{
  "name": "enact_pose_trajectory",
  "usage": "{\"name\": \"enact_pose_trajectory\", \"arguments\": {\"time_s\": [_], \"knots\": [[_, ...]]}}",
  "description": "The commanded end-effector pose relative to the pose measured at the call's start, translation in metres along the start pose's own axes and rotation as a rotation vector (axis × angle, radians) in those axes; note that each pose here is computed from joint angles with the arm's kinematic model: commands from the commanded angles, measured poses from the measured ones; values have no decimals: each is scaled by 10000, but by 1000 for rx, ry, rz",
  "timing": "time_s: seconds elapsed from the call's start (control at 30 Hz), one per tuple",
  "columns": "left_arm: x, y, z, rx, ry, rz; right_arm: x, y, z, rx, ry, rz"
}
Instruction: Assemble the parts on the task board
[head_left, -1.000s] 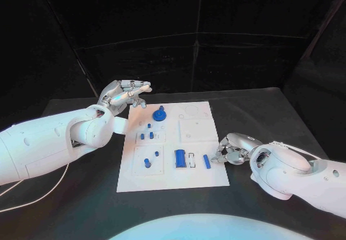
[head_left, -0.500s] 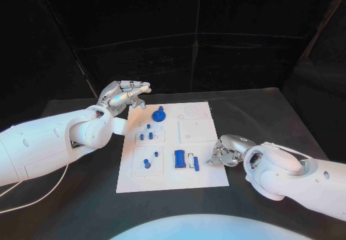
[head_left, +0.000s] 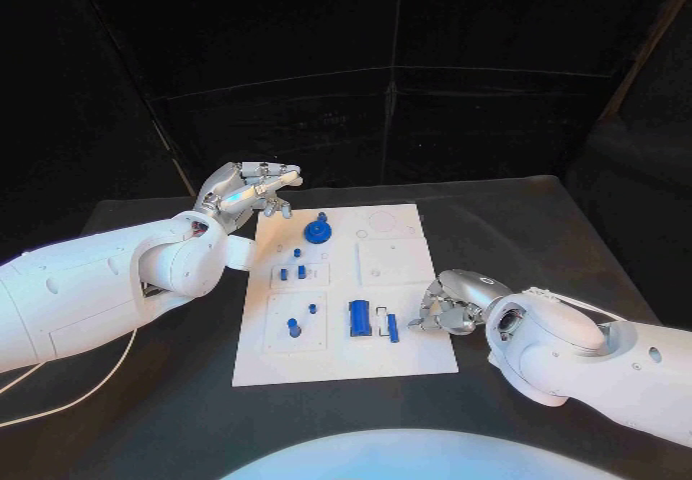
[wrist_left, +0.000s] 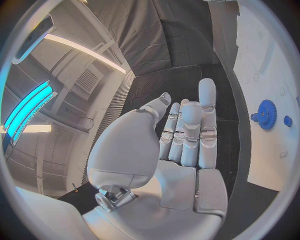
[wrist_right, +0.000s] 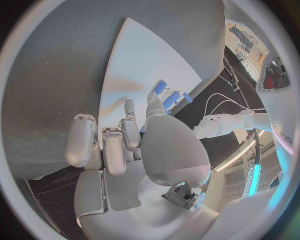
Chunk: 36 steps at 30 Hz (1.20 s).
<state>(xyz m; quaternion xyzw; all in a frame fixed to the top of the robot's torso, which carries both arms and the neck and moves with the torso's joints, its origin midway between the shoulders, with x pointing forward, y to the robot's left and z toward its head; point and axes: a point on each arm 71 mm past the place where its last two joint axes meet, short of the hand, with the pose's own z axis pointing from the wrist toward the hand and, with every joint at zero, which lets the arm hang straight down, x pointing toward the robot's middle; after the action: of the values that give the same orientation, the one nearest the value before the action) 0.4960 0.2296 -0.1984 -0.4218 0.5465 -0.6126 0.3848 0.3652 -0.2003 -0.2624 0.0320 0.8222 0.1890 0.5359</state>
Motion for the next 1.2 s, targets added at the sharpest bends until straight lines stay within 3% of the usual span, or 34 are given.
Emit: {"name": "enact_pose_trajectory", "arguments": {"time_s": [0.03, 0.27, 1.2], "knots": [[8, -13, 2, 7, 10, -7, -31, 56, -11, -27, -42, 55], [14, -10, 5, 6, 12, -8, -6, 161, 10, -52, -40, 74], [16, -11, -2, 5, 14, -9, 113, 264, 153, -31, 17, 1]]}}
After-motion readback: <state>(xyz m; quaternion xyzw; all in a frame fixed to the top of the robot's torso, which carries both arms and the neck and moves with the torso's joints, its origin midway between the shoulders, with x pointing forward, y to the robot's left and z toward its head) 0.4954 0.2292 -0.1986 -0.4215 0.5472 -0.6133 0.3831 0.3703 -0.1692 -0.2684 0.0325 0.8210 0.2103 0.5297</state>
